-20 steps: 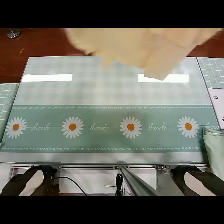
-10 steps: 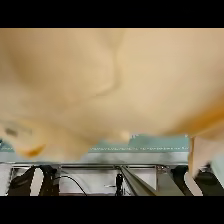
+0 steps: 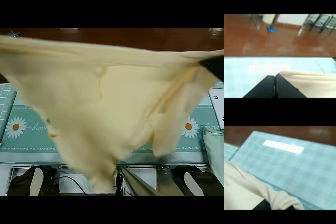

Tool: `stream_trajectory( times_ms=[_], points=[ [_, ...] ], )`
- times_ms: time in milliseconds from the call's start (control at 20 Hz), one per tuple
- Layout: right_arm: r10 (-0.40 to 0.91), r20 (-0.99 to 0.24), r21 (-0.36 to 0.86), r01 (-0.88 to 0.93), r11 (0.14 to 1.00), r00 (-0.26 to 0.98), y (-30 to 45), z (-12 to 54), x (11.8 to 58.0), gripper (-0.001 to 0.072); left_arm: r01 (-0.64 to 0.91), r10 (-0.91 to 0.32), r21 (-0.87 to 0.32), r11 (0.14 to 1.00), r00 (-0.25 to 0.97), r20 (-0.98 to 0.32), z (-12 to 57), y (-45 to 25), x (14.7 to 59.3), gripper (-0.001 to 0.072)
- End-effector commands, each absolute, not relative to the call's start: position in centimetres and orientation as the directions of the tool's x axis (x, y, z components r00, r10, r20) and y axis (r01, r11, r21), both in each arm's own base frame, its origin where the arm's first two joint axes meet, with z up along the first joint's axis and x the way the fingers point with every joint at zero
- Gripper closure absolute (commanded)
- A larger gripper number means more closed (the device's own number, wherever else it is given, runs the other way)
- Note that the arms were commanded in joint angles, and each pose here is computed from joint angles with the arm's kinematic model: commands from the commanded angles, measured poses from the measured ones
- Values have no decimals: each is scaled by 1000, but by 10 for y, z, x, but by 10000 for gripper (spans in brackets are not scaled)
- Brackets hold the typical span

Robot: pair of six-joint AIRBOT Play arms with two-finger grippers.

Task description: Fold the shirts.

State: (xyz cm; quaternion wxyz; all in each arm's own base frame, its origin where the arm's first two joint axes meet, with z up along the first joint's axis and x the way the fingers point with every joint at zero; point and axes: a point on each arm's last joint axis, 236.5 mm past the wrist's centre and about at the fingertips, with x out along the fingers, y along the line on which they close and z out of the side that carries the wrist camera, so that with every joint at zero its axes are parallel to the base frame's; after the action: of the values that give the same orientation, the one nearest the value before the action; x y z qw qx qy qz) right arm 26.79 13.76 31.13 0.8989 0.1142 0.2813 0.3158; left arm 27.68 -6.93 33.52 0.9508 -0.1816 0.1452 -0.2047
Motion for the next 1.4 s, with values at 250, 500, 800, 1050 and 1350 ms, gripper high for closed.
stream_trajectory(
  times_ms=[250,500,800,1050,1350],
  points=[
    [688,-401,747,-219,628,604,128,145,479,682,184,-479,-586,789,781,-400,135,-81,410,684],
    [725,-371,867,-64,494,580,123,88,543,389,121,-500,-636,762,735,-459,76,-124,440,550],
    [817,-397,891,-37,452,418,43,98,489,80,30,-611,-700,714,516,-601,44,-97,387,0],
    [531,-780,619,281,733,331,-56,25,374,80,-312,-589,-595,741,124,-798,-42,-50,265,0],
    [529,-718,678,280,680,453,-1,-2,311,80,-385,-669,-647,658,97,-737,-85,-104,230,1]
  ],
)
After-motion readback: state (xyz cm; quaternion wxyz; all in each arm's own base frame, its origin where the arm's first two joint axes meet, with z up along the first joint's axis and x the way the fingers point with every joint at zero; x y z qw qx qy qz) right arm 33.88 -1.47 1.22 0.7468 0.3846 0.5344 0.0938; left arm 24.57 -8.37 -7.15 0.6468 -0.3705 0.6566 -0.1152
